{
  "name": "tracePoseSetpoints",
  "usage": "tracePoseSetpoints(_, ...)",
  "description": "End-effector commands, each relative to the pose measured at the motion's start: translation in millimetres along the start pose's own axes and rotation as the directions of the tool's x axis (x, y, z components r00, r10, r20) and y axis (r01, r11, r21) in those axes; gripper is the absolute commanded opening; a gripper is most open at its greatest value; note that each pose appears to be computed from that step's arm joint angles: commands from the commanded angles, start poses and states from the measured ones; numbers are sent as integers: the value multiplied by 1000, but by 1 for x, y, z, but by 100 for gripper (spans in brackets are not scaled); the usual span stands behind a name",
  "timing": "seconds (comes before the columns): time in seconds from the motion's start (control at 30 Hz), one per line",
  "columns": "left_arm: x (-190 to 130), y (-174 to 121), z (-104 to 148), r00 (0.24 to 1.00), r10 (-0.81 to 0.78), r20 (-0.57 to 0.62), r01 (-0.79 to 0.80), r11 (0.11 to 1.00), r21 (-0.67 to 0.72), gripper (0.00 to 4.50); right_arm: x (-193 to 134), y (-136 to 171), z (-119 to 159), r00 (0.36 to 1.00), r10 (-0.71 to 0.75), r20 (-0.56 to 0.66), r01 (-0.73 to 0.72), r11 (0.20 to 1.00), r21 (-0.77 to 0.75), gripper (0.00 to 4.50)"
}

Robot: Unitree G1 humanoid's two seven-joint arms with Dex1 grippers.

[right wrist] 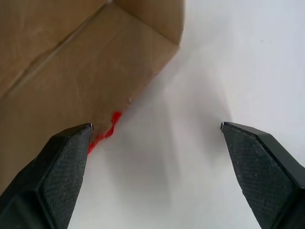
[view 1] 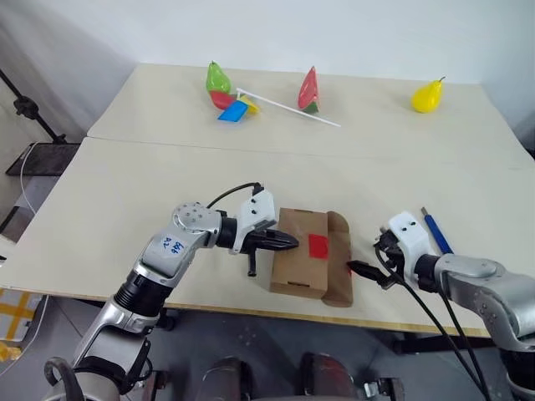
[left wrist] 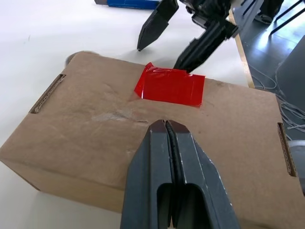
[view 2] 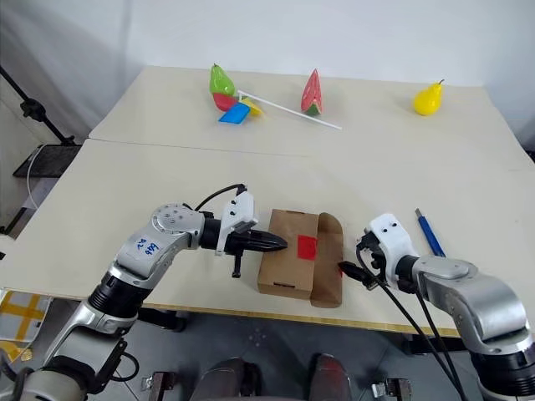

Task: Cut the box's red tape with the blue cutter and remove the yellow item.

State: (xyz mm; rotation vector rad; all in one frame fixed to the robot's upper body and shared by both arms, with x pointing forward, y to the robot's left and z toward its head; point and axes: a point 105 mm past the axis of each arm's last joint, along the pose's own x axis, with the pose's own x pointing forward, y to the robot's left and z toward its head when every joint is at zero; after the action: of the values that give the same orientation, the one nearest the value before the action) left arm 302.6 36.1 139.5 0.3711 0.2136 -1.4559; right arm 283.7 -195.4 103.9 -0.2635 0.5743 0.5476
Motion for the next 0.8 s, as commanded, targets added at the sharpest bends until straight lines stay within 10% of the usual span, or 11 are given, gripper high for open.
tracePoseSetpoints(0.03,6,-7,-34,994,-25,-108,14,994,-107,0,-5,-11,-3,1000,-24,-10,23,999,-32,449)
tracePoseSetpoints(0.2,5,-9,-34,994,-23,-106,12,994,-106,0,-14,-13,33,981,134,139,-170,944,284,449)
tracePoseSetpoints(0.63,2,-12,-35,995,-7,-104,-5,994,-112,0,13,16,36,922,375,94,-376,812,446,449)
tracePoseSetpoints(0.8,0,-12,-35,994,0,-106,-12,993,-115,0,22,35,33,876,478,60,-444,752,488,322)
